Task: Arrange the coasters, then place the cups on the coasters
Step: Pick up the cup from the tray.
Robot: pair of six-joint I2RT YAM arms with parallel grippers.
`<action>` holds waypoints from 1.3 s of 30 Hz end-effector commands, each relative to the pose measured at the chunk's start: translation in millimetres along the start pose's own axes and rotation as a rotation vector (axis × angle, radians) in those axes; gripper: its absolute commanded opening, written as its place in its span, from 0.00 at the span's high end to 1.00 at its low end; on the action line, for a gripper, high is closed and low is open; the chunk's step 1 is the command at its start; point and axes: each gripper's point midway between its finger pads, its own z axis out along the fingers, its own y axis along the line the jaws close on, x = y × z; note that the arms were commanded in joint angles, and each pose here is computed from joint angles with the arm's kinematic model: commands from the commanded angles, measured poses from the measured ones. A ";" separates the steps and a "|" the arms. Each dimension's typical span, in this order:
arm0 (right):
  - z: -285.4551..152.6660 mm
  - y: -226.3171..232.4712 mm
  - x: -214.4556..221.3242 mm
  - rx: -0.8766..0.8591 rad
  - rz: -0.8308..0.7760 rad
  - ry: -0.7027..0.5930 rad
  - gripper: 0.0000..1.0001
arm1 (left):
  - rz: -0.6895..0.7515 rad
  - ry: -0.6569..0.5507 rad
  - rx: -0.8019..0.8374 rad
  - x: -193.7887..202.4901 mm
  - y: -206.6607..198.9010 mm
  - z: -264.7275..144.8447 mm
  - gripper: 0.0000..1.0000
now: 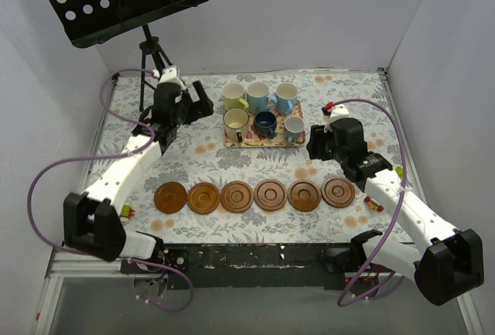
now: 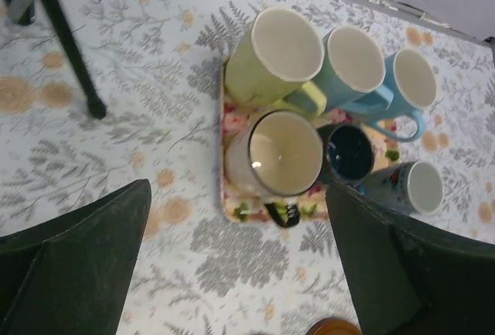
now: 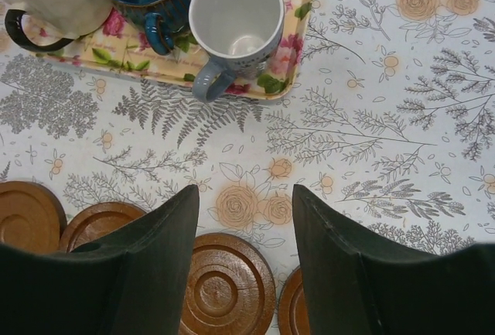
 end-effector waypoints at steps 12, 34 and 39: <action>-22.0 23.1 7.5 -0.131 0.078 -0.038 0.41 | -0.076 0.102 -0.093 -8.6 -54.2 169.7 0.21; -15.4 32.3 43.1 -0.198 0.103 0.037 0.43 | -0.031 0.218 -0.191 14.6 -20.8 221.5 0.53; -15.3 31.0 50.7 -0.194 0.107 0.053 0.43 | -0.032 0.210 -0.195 13.2 -20.3 223.5 0.59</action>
